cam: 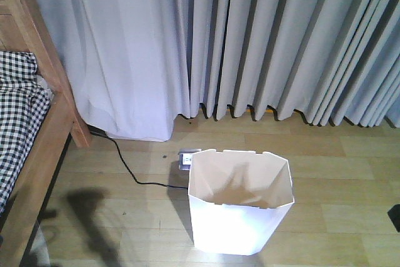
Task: Move trash bin to bedside with robot
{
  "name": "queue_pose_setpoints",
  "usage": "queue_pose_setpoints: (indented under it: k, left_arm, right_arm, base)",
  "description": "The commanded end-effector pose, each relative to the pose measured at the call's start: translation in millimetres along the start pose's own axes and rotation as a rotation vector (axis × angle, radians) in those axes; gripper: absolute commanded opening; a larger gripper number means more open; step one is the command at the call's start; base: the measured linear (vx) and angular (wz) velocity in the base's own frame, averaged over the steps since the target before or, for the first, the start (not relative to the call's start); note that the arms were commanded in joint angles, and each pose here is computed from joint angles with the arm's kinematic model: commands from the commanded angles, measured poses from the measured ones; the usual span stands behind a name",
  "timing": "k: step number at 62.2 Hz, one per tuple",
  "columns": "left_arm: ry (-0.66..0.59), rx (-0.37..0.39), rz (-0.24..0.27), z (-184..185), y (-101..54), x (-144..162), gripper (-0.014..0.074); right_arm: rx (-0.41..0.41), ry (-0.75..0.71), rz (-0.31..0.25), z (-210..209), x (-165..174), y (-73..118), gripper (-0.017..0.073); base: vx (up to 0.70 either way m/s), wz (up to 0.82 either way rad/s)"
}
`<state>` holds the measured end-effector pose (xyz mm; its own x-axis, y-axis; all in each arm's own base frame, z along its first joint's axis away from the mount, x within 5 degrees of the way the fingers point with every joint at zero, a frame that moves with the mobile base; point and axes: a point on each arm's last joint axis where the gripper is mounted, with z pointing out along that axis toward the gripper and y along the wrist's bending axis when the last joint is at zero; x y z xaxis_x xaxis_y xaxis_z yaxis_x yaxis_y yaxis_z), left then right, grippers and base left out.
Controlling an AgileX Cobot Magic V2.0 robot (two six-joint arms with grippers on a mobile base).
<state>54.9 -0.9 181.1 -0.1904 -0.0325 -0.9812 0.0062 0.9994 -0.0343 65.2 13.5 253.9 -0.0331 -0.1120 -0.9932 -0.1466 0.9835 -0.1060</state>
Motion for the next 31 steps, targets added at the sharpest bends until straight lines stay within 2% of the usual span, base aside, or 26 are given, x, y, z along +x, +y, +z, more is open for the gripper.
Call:
queue_pose_setpoints:
  k: [1,31]
  left_arm:
    - [-0.064,0.008,-0.006,0.6,-0.3,-0.8,-0.0006]
    - [-0.064,0.008,-0.006,0.6,-0.3,-0.8,-0.0006]
  right_arm:
    - [0.025,-0.038,0.001,-0.5,-10.3,-3.0,-0.0013]
    - [0.022,-0.036,0.001,-0.5,-10.1,-2.7,-0.0009]
  base:
    - [0.00,0.00]
    - [0.00,0.00]
